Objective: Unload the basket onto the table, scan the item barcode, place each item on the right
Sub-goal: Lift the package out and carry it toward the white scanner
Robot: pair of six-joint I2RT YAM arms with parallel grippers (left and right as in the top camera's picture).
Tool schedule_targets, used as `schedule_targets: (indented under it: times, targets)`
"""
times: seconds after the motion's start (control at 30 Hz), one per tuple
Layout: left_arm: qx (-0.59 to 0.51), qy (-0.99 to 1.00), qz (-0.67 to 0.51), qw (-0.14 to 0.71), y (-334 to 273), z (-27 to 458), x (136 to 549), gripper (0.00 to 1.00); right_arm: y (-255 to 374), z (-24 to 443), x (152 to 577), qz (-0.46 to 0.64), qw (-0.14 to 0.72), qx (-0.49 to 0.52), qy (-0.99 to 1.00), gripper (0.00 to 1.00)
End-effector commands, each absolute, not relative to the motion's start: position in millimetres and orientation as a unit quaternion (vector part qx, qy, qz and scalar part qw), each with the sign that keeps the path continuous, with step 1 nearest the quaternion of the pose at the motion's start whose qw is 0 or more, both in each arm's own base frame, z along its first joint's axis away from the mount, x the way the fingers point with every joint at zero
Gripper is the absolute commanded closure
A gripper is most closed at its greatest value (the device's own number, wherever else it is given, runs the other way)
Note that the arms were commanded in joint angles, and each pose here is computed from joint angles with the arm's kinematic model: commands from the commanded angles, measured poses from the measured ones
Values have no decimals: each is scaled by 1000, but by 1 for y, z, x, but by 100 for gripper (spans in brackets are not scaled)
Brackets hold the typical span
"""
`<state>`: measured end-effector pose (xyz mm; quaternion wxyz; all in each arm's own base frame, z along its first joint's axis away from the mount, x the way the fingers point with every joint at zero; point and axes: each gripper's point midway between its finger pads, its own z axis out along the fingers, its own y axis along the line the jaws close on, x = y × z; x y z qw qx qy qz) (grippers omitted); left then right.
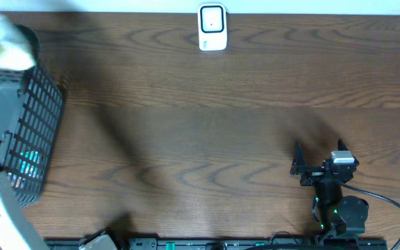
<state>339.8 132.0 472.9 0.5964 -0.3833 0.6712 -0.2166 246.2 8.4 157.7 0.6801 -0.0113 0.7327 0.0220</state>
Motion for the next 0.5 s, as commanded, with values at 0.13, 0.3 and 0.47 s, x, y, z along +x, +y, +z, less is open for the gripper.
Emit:
schedule_targets:
  times: [0.13, 0.3, 0.47]
  targets:
    - [-279, 745, -375, 476, 0, 449, 372, 92, 8, 157, 246, 17, 680, -14, 733, 1]
    - [-205, 791, -411, 403, -81, 419, 389, 92, 8, 157, 246, 17, 680, -14, 733, 1]
    - [-98, 840, -404, 349, -152, 373, 403, 92, 8, 157, 246, 17, 680, -14, 733, 1]
